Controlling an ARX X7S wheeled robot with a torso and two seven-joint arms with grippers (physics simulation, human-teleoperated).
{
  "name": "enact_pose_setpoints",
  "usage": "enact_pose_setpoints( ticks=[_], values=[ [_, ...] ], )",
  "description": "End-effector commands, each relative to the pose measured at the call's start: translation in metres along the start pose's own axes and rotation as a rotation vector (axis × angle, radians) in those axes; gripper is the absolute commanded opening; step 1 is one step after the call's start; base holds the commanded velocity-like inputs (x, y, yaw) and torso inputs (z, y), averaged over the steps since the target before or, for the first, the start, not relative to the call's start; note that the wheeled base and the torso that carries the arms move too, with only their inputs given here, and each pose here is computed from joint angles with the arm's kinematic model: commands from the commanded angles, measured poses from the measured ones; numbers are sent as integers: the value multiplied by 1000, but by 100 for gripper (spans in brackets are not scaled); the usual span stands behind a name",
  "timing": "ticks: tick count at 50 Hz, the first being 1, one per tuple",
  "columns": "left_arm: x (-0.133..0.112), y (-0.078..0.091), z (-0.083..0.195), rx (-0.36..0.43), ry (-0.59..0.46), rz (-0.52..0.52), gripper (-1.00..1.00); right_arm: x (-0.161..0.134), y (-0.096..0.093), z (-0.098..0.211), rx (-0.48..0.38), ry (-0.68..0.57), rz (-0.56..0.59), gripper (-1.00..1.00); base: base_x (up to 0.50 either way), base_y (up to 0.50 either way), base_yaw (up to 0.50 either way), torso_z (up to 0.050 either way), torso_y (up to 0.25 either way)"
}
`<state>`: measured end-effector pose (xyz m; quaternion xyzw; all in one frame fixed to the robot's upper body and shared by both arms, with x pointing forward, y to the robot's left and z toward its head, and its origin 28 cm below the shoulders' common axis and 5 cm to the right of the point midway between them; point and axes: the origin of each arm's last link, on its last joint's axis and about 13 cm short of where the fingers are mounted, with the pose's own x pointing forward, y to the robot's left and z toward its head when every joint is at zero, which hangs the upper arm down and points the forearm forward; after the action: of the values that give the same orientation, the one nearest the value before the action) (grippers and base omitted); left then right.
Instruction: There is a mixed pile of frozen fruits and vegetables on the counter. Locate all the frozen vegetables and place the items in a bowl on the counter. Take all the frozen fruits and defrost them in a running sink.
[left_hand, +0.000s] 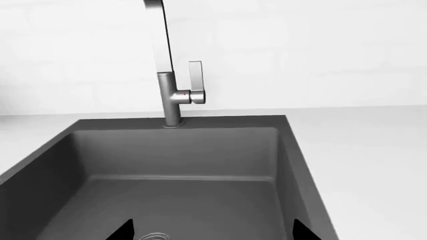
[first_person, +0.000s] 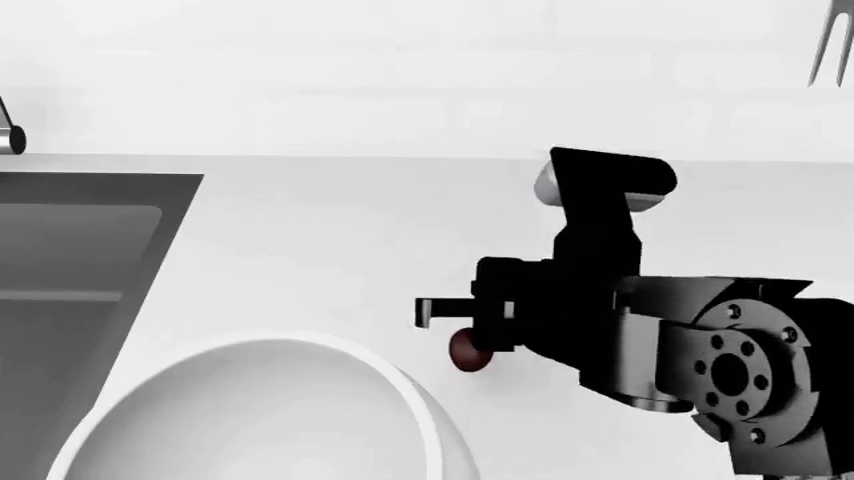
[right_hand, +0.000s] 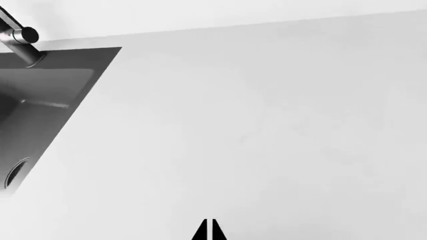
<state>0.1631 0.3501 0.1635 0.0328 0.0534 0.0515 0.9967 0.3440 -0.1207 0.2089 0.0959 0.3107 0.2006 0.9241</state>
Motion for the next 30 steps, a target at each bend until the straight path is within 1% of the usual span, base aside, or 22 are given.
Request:
enact_pose_setpoints(
  ticks=[1, 3, 4, 5, 6, 7, 8, 9, 10, 11, 12, 13, 14, 15, 18, 20, 24, 25, 27, 29, 30],
  values=[
    [8, -5, 4, -8, -16, 9, 100, -20, 5, 13, -14, -154, 15, -100, 0, 0, 0, 0, 0],
    [7, -5, 4, -7, -18, 10, 100, -32, 6, 16, -51, -219, 15, -100, 0, 0, 0, 0, 0],
    [7, -5, 5, -7, -19, 11, 100, -35, 6, 15, -68, -226, 6, -100, 0, 0, 0, 0, 0],
    [6, -5, 5, -6, -20, 11, 100, -42, 7, 14, -140, -260, 16, -100, 0, 0, 0, 0, 0],
    [4, -3, 6, -6, -20, 12, 100, -49, 8, 13, -177, -301, -12, -100, 0, 0, 0, 0, 0],
    [3, -2, 6, -4, -21, 12, 100, -55, 9, 12, -180, -328, -6, -100, 0, 0, 0, 0, 0],
    [3, -2, 7, -4, -22, 13, 100, -64, 11, 10, -213, -365, -7, -100, 0, 0, 0, 0, 0],
    [4, -3, 7, -4, -23, 13, 100, -67, 11, 9, -214, -386, 4, -100, 0, 0, 0, 0, 0],
    [5, -5, 8, -6, -26, 13, 100, -75, 12, 6, -249, -435, -20, -100, 0, 0, 0, 0, 0],
    [6, -5, 8, -7, -27, 12, 100, -78, 12, 3, -268, -453, -46, -100, 0, 0, 0, 0, 0],
    [5, -6, 8, -8, -29, 9, 100, -83, 11, -1, -356, -527, -132, -100, 0, 0, 0, 0, 0],
    [6, -7, 8, -8, -28, 5, 100, -89, 10, -6, -325, -563, -140, -100, 0, 0, 0, 0, 0],
    [5, -6, 8, -8, -28, 4, 100, -91, 10, -7, -330, -577, -150, -100, 0, 0, 0, 0, 0],
    [6, -8, 8, -8, -29, 1, 100, -98, 10, -11, -339, -623, -191, -100, 0, 0, 0, 0, 0],
    [5, -7, 10, -9, -33, -3, 100, -112, 9, -21, -343, -695, -231, -100, 0, 0, 0, 0, 0],
    [5, -8, 12, -5, -37, -6, 100, -117, 7, -29, -365, -707, -253, -100, 0, 0, 0, 0, 0],
    [7, -11, 16, -3, -44, -13, 100, -122, 2, -42, -379, -723, -261, -100, 0, 0, 0, 0, 0],
    [4, -9, 15, -5, -45, -15, 100, -125, 0, -44, -376, -732, -265, -100, 0, 0, 0, 0, 0],
    [4, -10, 16, -3, -44, -18, 100, -130, -3, -46, -378, -782, -270, -100, 0, 0, 0, 0, 0],
    [3, -12, 17, 5, -46, -22, 100, -134, -6, -49, -392, -762, -281, -100, 0, 0, 0, 0, 0],
    [-2, -11, 18, 1, -52, -27, 100, -138, -8, -51, -367, -760, -282, -100, 0, 0, 0, 0, 0]
  ],
)
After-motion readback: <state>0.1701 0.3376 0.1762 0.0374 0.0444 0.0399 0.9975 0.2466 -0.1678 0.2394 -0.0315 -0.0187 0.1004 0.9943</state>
